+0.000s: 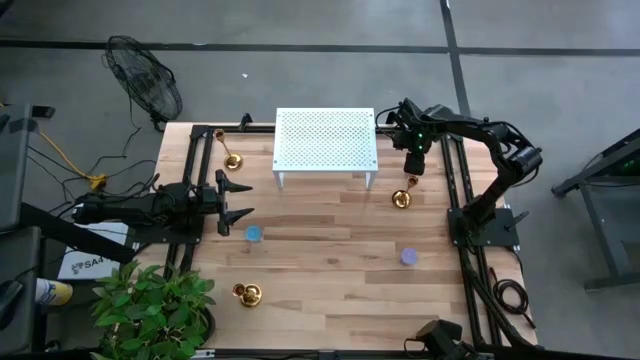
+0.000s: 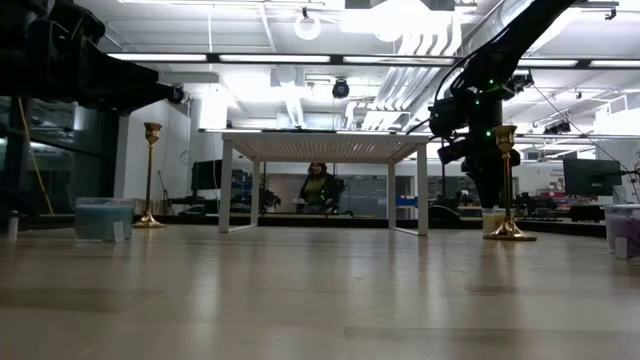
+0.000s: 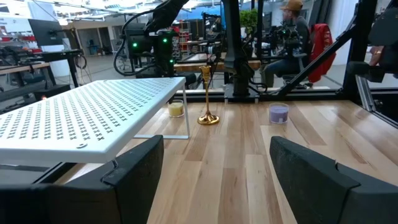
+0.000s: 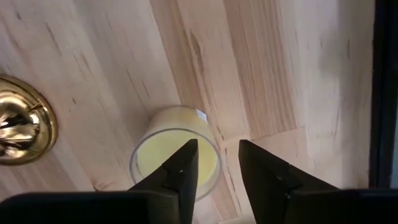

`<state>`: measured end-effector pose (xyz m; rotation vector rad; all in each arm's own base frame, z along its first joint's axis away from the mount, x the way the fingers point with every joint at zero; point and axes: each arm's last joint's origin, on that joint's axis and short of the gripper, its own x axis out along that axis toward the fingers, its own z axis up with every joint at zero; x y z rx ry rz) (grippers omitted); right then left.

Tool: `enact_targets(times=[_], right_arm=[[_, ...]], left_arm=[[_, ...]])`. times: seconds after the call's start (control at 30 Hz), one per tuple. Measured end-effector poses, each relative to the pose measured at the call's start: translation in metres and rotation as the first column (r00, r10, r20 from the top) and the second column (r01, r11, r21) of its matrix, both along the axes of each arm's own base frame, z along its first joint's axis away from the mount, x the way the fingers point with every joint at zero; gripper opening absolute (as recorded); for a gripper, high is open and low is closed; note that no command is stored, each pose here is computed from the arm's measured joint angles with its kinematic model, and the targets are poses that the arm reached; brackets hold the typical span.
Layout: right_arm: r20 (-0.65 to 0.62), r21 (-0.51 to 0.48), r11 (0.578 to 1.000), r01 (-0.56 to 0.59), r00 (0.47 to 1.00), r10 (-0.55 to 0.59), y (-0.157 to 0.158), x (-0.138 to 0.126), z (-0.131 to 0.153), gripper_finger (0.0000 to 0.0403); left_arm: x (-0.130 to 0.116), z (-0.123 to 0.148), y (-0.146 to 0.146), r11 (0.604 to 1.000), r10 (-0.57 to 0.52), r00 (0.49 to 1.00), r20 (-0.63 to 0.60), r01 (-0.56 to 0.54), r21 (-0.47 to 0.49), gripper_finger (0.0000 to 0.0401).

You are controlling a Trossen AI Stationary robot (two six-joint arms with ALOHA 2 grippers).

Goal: Pick & Place candle stick holders
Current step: Put the yellow scented candle on the shelf

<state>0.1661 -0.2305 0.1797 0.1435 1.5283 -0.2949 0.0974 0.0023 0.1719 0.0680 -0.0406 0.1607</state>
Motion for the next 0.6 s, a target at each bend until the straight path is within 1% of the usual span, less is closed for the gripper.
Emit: enact_targets(times=[0.27,0.43,0.6], right_arm=[[0.0,-0.001,1.0,0.0,1.0,0.0,0.0,0.0,0.0,0.0102],[-0.012,-0.011,1.0,-0.008,1.0,0.008,0.0,-0.001,-0.002,0.0112],[-0.032,-0.016,0.999,-0.028,0.999,0.028,0.004,-0.004,-0.012,0.0126]], left_arm=[[0.0,0.0,0.0,1.0,0.0,1.0,0.0,0.0,0.0,0.0289],[0.0,0.0,0.0,1.0,0.0,1.0,0.0,0.0,0.0,0.0289],[0.0,0.0,0.0,1.0,0.0,1.0,0.0,0.0,0.0,0.0289]])
